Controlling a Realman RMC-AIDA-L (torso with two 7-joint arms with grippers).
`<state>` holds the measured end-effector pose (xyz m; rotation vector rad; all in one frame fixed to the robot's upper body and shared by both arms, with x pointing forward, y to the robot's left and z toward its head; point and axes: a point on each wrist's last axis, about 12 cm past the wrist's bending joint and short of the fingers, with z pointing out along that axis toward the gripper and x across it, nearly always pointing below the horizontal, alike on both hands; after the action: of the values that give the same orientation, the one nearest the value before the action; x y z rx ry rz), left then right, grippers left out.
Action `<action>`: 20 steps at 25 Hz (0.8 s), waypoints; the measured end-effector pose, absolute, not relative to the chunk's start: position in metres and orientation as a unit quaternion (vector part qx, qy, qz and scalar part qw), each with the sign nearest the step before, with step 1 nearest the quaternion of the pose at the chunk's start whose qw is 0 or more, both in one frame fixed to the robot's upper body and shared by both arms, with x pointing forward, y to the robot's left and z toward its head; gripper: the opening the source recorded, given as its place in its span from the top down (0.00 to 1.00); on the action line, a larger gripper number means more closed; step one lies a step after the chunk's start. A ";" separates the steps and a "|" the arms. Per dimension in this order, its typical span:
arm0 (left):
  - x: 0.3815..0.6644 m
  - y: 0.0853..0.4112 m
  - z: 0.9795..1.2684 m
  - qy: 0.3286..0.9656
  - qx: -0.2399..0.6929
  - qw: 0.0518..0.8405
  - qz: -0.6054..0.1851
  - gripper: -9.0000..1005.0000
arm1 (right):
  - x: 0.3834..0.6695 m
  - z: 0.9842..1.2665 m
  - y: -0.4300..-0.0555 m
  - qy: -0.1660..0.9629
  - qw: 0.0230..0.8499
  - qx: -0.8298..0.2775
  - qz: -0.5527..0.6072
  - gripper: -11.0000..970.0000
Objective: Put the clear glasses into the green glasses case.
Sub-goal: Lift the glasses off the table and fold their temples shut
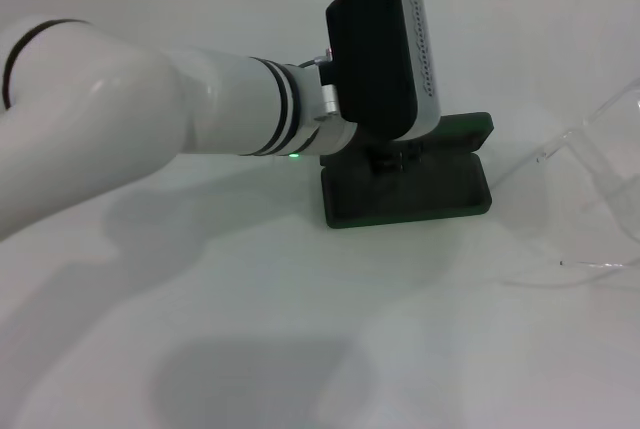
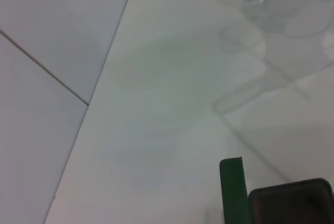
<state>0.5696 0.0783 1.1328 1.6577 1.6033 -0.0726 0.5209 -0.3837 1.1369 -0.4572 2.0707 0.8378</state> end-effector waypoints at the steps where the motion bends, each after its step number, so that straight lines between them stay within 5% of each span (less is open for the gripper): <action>1: 0.569 0.078 1.133 0.635 0.657 0.405 -0.029 0.72 | 0.521 1.137 -0.384 0.825 0.418 -0.182 0.334 0.87; 8: 0.562 0.086 1.142 0.636 0.641 0.428 -0.032 0.52 | 0.520 1.136 -0.384 0.826 0.417 -0.181 0.334 0.87; 20: 0.547 0.107 1.149 0.664 0.555 0.496 -0.078 0.50 | 0.522 1.141 -0.372 0.810 0.388 -0.202 0.392 0.87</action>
<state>0.5467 0.1073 1.1493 1.3437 1.6082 -0.1898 0.5217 -0.3715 1.1406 -0.5132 2.0598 0.9966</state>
